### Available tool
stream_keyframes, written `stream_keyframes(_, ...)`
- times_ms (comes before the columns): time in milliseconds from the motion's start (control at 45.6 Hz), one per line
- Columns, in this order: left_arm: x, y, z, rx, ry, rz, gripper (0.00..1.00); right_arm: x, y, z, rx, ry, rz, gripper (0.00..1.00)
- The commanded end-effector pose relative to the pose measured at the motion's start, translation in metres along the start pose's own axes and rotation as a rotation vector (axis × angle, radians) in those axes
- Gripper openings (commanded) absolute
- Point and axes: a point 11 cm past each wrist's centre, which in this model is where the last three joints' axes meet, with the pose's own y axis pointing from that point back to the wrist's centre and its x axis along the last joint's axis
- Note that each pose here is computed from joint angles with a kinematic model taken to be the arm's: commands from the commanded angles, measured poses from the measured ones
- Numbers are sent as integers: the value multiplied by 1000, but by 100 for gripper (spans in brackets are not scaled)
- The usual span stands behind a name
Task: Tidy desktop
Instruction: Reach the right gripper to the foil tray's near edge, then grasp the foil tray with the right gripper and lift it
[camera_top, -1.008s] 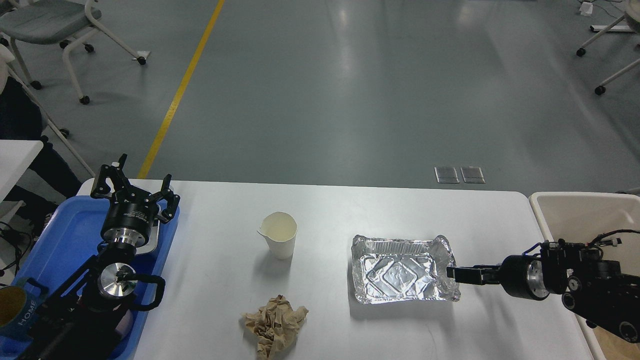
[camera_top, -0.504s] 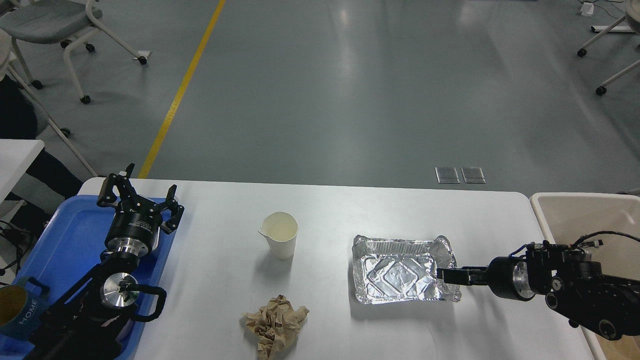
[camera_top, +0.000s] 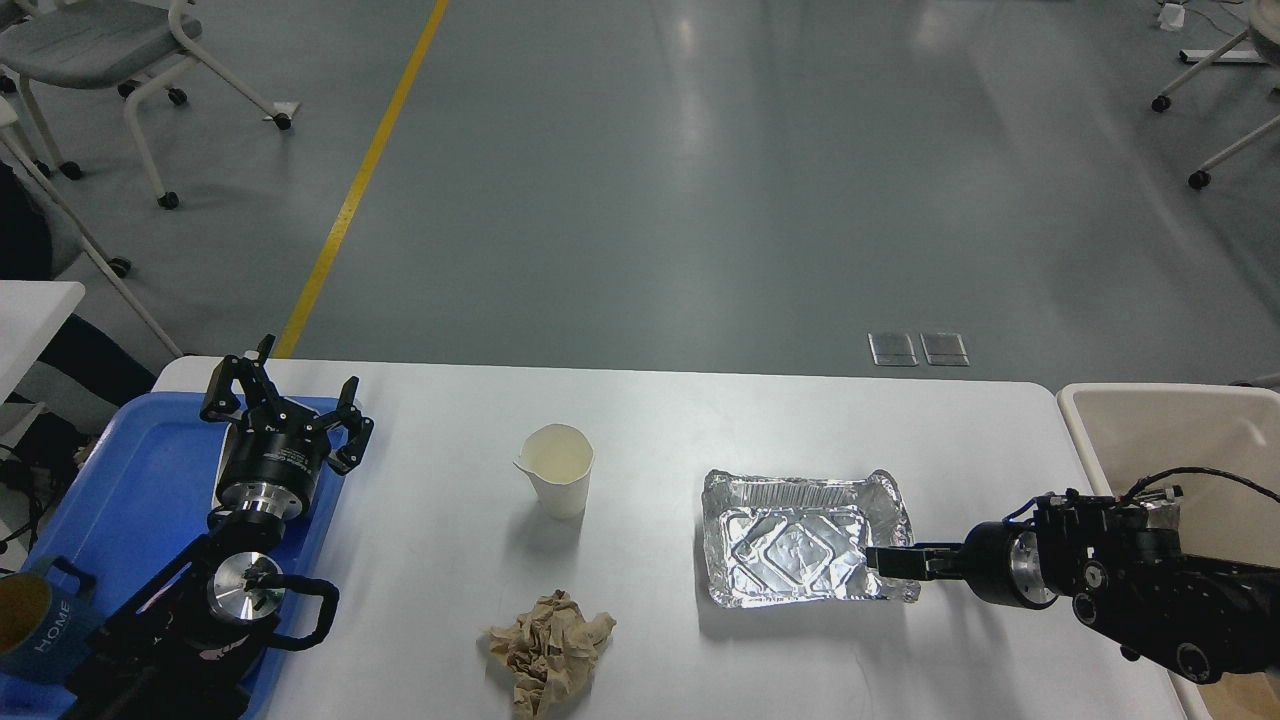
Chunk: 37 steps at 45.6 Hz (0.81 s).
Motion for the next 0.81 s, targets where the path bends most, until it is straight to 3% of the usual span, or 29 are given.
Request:
stream_keyframes(0,2,2,-1,2,0,5,96,-2,-8,-7,14,3,0,98)
stream_keyframes(197,6,4,0,5,-6,10,96,-5,-21,-16,28,1,-5,93)
stream_keyframes(285,6,3,2,4,-9,11,96,-5,-24,-17,26,7,-4,86)
stream_keyframes(394,8,4,3,3,-12,14,96,-4,-30,-17,17,11,2,65)
stream_keyframes(416,8,4,2,4,-12,14,96,-4,-30,-17,14,12,0,57)
stream_keyframes(482,11,6,2,5,-13,20,96,-9,-32,-12,-3,20,-20,20)
stream_keyframes(570,13,8,1,7,-13,26,96,-15,-31,-3,-31,36,-46,2)
stream_keyframes(789,12,9,-1,10,-10,25,96,-5,-31,-11,-10,45,-39,0)
